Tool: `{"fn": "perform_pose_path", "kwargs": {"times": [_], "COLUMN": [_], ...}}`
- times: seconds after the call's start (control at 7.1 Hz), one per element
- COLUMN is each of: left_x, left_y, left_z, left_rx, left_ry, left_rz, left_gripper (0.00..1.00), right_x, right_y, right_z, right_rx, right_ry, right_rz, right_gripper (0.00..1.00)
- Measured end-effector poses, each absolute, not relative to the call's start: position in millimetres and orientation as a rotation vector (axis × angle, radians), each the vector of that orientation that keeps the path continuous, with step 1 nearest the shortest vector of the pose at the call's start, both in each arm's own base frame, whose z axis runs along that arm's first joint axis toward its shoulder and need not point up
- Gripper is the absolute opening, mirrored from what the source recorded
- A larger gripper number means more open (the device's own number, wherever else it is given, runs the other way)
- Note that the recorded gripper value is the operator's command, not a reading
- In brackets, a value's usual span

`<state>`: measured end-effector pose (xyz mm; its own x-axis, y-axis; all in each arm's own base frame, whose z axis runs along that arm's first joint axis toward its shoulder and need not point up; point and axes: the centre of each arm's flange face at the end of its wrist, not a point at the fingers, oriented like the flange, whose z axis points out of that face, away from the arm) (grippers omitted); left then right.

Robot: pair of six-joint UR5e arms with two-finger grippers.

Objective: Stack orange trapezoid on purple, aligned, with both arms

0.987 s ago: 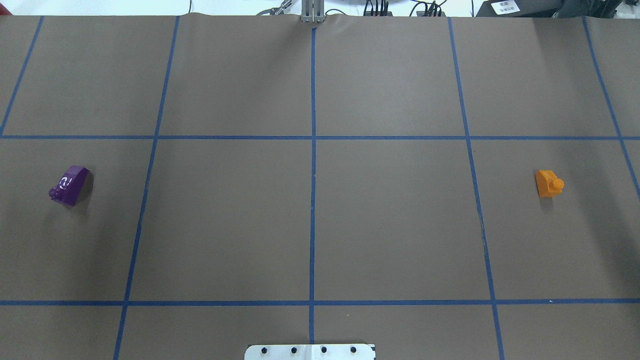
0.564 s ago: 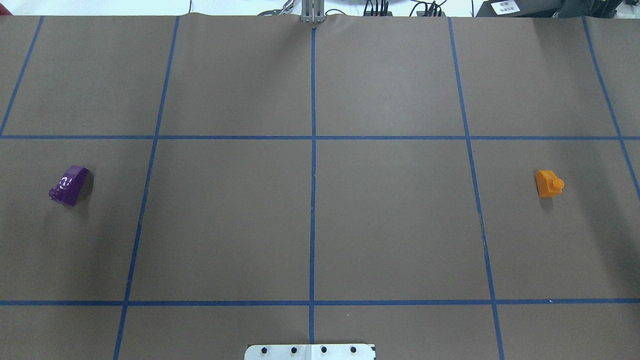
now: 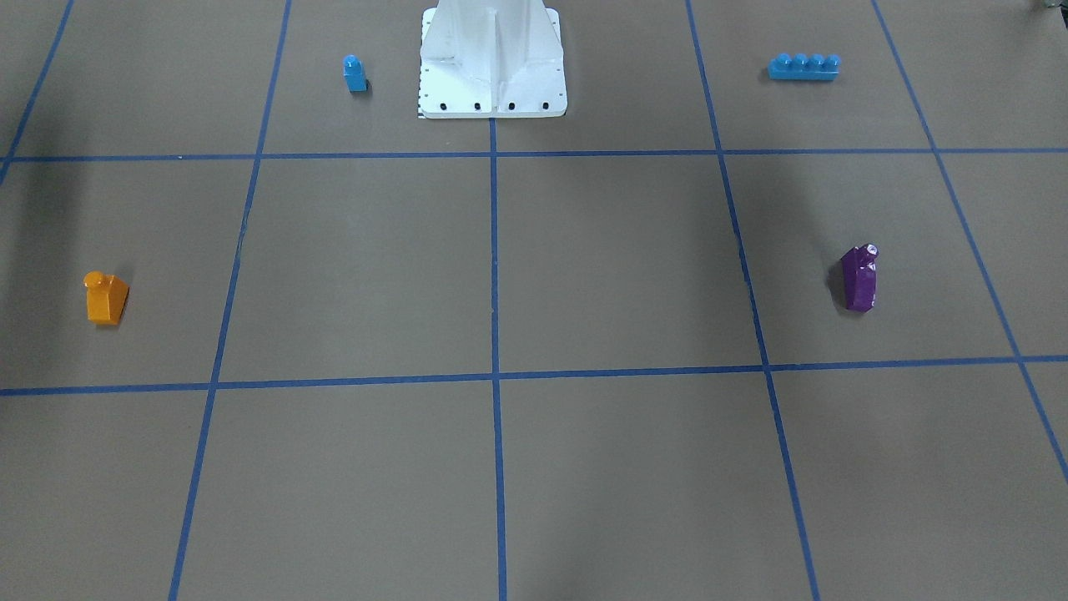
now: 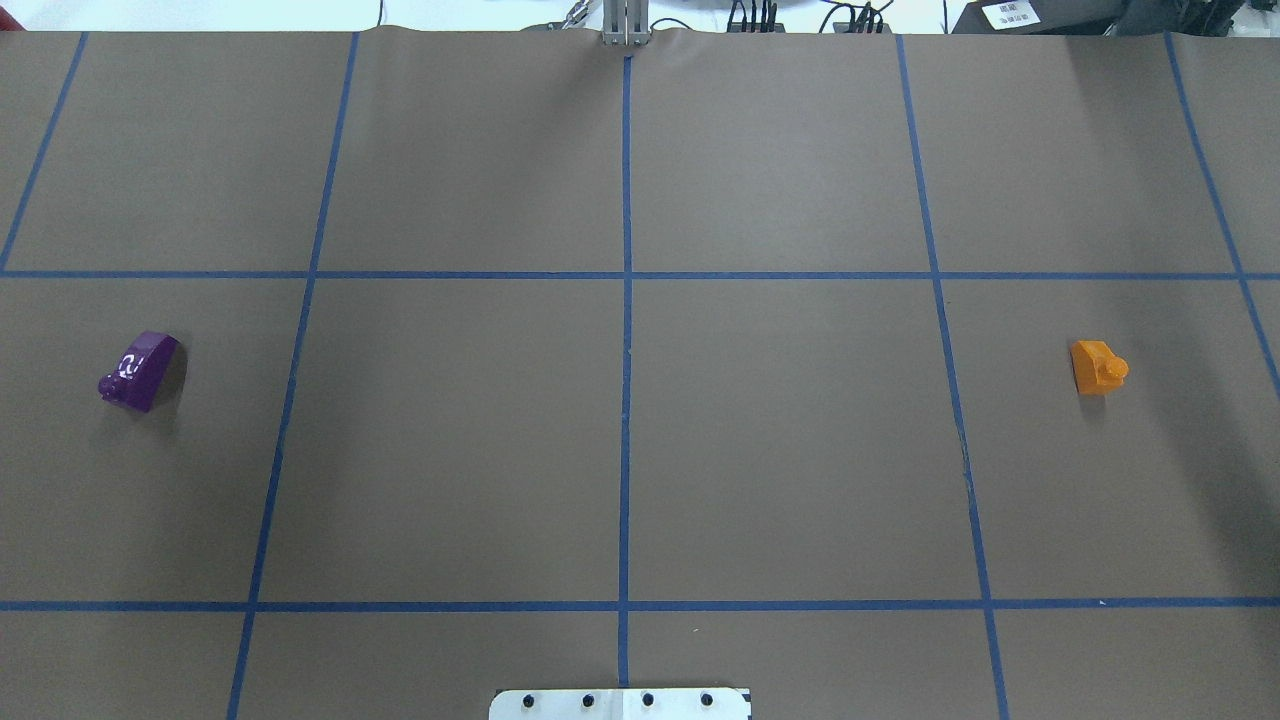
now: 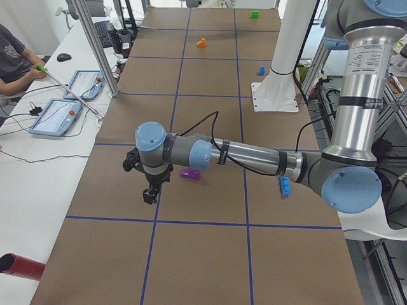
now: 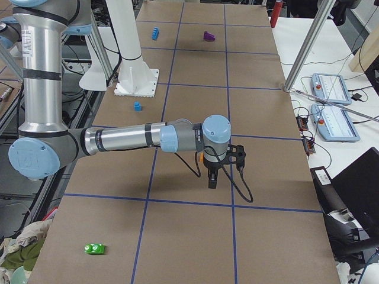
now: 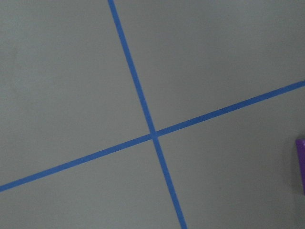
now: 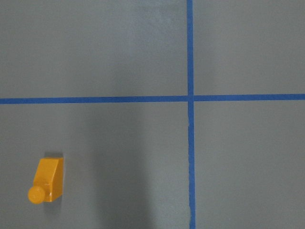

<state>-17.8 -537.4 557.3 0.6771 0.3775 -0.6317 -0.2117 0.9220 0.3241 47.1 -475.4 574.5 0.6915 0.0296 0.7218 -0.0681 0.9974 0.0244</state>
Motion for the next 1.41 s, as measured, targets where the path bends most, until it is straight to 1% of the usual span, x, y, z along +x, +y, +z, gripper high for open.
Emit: {"fn": "perform_pose_path", "kwargs": {"times": [0.42, 0.85, 1.13, 1.41], "left_x": [84.6, 185.6, 217.6, 235.2], "left_y": [-522.4, -474.2, -461.9, -463.4], "left_z": [521.4, 534.0, 544.6, 558.9], "left_rx": [0.146, 0.137, 0.123, 0.114], "left_ry": [0.808, 0.814, 0.79, 0.77], "left_rz": [0.233, 0.097, 0.092, 0.104], "left_gripper": [1.0, 1.0, 1.0, 0.99], "right_x": [43.9, 41.7, 41.6, 41.5], "right_y": [-484.0, -485.3, -485.8, -486.0], "right_z": [563.8, 564.7, 564.1, 564.1], "right_rx": [0.057, 0.046, 0.044, 0.044], "right_ry": [-0.805, -0.807, -0.809, -0.81], "right_rz": [0.065, 0.084, 0.09, 0.09], "right_gripper": [1.0, 1.0, 1.0, 1.0]}}
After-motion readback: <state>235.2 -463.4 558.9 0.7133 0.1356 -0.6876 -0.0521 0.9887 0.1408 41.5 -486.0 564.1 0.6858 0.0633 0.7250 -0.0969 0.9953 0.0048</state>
